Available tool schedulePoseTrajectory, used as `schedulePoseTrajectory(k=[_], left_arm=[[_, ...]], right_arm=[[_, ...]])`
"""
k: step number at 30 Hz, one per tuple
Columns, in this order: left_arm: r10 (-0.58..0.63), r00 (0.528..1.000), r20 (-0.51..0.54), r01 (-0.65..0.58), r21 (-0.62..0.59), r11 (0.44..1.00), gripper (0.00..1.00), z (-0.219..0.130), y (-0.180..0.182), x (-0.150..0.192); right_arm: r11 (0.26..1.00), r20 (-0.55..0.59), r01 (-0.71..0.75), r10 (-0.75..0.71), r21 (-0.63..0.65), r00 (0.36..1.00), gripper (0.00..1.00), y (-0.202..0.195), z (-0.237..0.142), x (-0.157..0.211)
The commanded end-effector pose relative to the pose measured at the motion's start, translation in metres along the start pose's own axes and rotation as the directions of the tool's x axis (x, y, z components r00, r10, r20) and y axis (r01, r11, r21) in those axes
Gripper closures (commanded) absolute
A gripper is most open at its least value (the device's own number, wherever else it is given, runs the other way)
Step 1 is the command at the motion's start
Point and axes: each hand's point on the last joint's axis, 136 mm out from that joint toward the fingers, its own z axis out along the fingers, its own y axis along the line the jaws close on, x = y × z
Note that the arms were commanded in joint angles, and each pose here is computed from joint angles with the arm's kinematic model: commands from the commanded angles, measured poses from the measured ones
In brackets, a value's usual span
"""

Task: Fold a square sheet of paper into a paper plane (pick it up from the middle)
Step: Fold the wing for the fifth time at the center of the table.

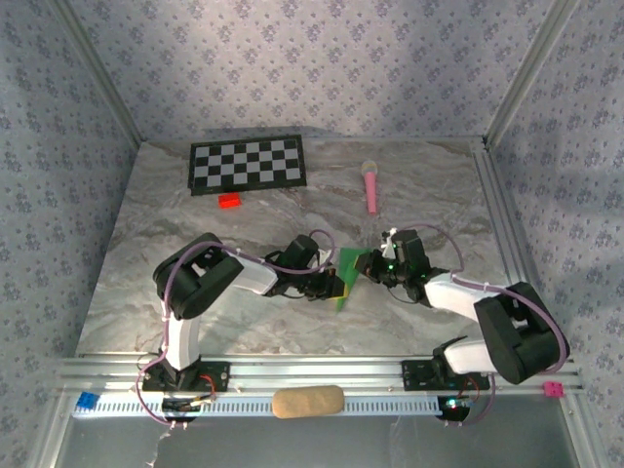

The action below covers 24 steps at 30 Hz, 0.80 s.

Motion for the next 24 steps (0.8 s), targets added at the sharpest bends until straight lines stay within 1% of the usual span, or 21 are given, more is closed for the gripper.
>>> schedulePoseTrajectory(k=[1,4,9,15,19,24], left_arm=[[-0.008,1.0,0.025,0.007,0.043,0.999,1.0,0.003,-0.002,-0.003],[-0.004,0.999,0.042,0.001,0.071,0.997,1.0,0.002,-0.006,-0.006],[-0.017,0.999,0.041,0.013,0.092,0.996,1.0,0.005,-0.007,-0.006],[-0.02,0.999,0.039,0.017,0.088,0.996,1.0,0.005,-0.003,-0.006],[-0.063,0.998,-0.024,0.065,0.098,0.993,1.0,0.009,0.001,-0.001],[-0.094,0.996,0.005,0.092,0.134,0.987,1.0,0.004,0.001,-0.005]], right_arm=[[0.997,0.016,0.075,-0.075,-0.011,0.997,0.89,0.006,-0.006,-0.003],[0.998,-0.033,0.062,-0.063,-0.031,0.997,0.88,0.006,-0.006,0.003],[0.996,-0.075,0.04,-0.046,-0.077,0.996,0.88,0.007,0.0,0.011],[0.996,-0.079,0.033,-0.04,-0.08,0.996,0.88,0.006,0.004,0.012],[0.996,-0.088,0.026,-0.033,-0.083,0.996,0.88,0.005,0.007,0.012],[0.997,-0.089,0.0,-0.007,-0.076,0.996,0.88,-0.001,0.011,0.01]])
